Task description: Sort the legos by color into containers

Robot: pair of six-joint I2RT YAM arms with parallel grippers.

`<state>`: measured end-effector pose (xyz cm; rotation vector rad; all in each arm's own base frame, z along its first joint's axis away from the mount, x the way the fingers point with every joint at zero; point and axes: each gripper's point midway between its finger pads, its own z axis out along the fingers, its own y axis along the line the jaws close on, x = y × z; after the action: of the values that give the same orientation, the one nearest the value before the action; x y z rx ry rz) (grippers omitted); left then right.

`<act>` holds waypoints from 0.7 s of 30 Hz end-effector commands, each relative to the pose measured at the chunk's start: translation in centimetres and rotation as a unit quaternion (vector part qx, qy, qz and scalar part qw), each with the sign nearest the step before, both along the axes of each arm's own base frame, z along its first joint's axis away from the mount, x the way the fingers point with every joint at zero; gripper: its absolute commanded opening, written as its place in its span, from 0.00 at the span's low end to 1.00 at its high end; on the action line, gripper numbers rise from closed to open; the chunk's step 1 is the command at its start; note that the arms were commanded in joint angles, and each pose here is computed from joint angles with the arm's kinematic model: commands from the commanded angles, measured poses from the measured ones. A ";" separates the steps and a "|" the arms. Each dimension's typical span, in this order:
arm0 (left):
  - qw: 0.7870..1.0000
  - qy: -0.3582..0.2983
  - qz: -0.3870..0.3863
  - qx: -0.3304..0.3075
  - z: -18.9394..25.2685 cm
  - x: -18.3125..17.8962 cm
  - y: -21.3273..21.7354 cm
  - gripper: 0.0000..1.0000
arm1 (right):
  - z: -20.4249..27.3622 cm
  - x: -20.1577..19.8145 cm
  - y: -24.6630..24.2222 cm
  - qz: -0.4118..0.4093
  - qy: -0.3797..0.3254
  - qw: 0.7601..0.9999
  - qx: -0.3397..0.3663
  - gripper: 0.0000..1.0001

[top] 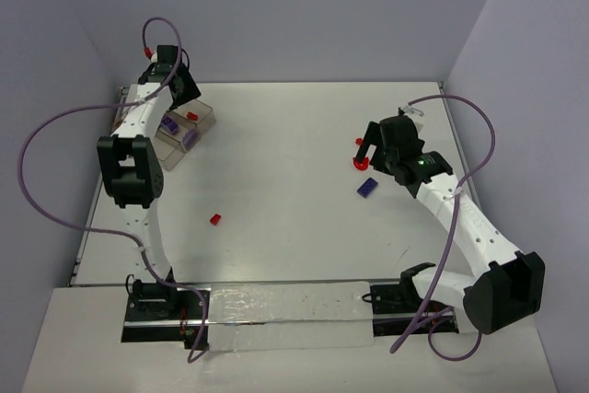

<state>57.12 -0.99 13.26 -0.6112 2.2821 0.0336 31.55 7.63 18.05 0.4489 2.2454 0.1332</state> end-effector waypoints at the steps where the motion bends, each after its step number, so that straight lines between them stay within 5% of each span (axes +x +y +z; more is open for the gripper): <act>1: 0.997 -0.066 -0.035 0.026 7.9 -4.6 -2.7 0.67 | 1.7 -0.5 0.3 0.000 -0.032 0.999 0.015 1.00; 3: 0.995 -0.074 -0.057 0.032 8.9 -7.6 -4.6 0.70 | 1.8 -0.7 0.4 0.001 -0.035 0.999 0.018 1.00; 9: 0.985 0.021 -0.163 0.044 0.8 -19.2 -9.5 0.99 | 1.7 -1.0 0.5 0.006 -0.037 0.999 0.018 1.00; 16: 0.979 0.095 -0.183 -0.004 -5.7 -27.9 -10.1 0.99 | 1.6 -0.5 1.2 0.014 -0.035 0.999 0.019 1.00; 21: 0.978 0.115 -0.174 0.009 -6.6 -29.2 -10.8 0.96 | 1.5 -0.4 1.6 0.019 -0.034 0.999 0.022 1.00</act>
<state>26.77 -9.91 4.58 -0.1517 2.6625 0.0247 30.48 8.58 18.78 0.4217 2.2193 0.1851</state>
